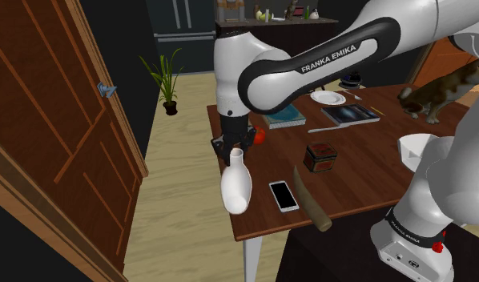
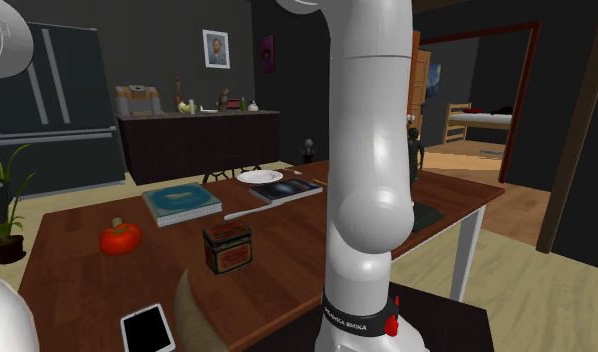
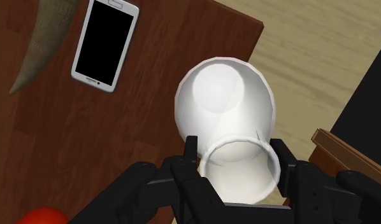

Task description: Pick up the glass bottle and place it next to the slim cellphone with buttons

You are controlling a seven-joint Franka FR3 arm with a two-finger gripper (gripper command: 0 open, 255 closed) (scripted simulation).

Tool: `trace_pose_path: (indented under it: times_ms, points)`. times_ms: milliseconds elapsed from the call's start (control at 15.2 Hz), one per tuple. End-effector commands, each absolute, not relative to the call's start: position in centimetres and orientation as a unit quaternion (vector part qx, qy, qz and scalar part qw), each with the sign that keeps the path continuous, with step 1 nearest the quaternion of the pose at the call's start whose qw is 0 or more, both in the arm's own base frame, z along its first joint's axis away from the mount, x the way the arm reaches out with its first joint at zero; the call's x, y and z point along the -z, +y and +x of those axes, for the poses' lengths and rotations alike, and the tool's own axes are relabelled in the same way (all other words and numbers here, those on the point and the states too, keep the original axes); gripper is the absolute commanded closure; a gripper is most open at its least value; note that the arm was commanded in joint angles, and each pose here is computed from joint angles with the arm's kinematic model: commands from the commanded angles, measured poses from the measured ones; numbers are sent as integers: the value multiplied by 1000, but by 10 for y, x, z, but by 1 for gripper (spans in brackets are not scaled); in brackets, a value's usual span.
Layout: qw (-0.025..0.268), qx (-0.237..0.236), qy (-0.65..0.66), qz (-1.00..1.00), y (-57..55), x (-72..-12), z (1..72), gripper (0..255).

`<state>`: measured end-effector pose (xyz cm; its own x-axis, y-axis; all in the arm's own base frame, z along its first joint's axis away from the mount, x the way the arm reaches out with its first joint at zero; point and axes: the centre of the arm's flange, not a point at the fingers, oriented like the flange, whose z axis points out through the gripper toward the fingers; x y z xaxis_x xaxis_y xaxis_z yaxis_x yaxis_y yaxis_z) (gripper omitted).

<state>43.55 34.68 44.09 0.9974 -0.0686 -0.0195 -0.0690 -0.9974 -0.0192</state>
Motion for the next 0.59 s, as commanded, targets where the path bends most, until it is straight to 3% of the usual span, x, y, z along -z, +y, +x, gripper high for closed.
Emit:
trace_pose_path:
  times_ms: [0,396,462,528]
  points:
    - [10,-9,34,-999,346,-438,436,255]
    - [10,-9,34,-999,346,-438,436,255]
    - [10,-9,34,-999,346,-438,436,0]
    - [10,-9,34,-999,346,-438,436,0]
